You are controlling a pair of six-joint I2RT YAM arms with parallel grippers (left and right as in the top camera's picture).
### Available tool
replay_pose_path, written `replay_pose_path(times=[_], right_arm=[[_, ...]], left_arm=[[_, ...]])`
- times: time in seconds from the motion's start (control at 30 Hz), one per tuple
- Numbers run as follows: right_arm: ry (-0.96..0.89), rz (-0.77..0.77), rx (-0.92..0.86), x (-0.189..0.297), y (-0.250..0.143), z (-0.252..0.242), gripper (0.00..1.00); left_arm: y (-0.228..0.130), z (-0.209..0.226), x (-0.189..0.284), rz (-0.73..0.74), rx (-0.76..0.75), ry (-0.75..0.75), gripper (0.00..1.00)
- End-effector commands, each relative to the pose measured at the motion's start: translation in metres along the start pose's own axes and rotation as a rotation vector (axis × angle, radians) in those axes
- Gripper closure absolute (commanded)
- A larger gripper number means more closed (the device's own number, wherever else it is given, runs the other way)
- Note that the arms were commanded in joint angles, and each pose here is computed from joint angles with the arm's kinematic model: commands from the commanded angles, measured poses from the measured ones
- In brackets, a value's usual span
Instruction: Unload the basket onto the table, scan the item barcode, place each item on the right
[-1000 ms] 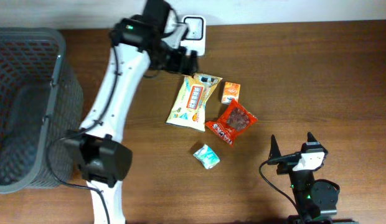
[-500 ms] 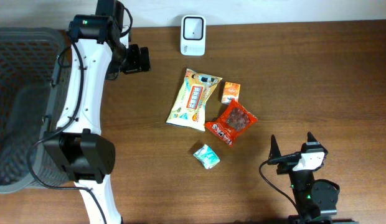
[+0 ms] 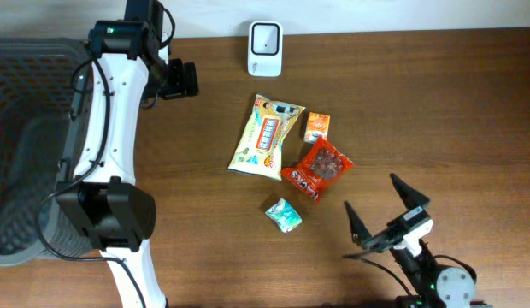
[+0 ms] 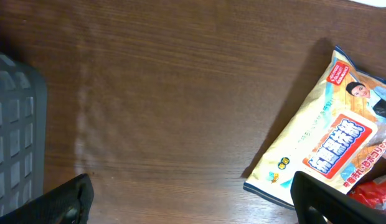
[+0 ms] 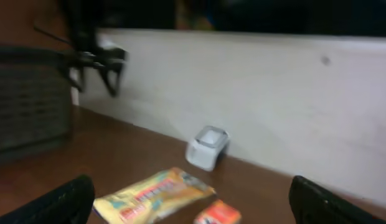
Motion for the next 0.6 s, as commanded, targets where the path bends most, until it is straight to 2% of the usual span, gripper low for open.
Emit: replay_pose_path(times=[0.0, 0.07, 0.1, 0.27, 0.3, 0.33, 0.37, 0.4, 0.47, 0.53, 0.57], right_arm=[[0.206, -0.168, 0.083, 0.007, 0.037, 0.034, 0.01], [0.193, -0.222, 0.086, 0.008, 0.059, 0.03, 0.01], [0.183, -0.202, 0.072, 0.006, 0.06, 0.026, 0.01], [0.253, 0.147, -0.177, -0.042, 0.041, 0.007, 0.01], [0.34, 0.256, -0.278, -0.066, 0.041, 0.003, 0.01], [0.408, 0.283, -0.323, -0.079, 0.042, 0.004, 0.01], [0.576, 0.273, -0.385, -0.087, 0.05, 0.017, 0.01], [0.819, 0.241, -0.478, -0.082, 0.059, 0.036, 0.02], [1.051, 0.204, -0.592, -0.079, 0.057, 0.046, 0.02], [0.9, 0.386, -0.824, -0.107, 0.019, 0.035, 0.01], [0.797, 0.449, -0.883, -0.118, 0.003, 0.03, 0.02]], left_arm=[[0.004, 0.001, 0.009, -0.029, 0.016, 0.0, 0.01], [0.004, 0.001, 0.009, -0.029, 0.016, 0.0, 0.01], [0.004, 0.001, 0.009, -0.029, 0.016, 0.0, 0.01], [0.004, 0.001, 0.009, -0.029, 0.016, 0.0, 0.01], [0.004, 0.001, 0.009, -0.029, 0.016, 0.0, 0.01], [0.004, 0.001, 0.009, -0.029, 0.016, 0.0, 0.01], [0.004, 0.001, 0.009, -0.029, 0.016, 0.0, 0.01], [0.004, 0.001, 0.009, -0.029, 0.016, 0.0, 0.01], [0.004, 0.001, 0.009, -0.029, 0.016, 0.0, 0.01], [0.004, 0.001, 0.009, -0.029, 0.016, 0.0, 0.01], [0.004, 0.001, 0.009, -0.029, 0.016, 0.0, 0.01]])
Point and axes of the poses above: each gripper's point midway between its finger pads, its own x axis back along the fingers, its own z axis along the line the jaws close on, y = z × x, the point moved 1 cm from there along x, back along the fingers, and after that the axes turned 8 degrees about x, right-handed, at the moved point
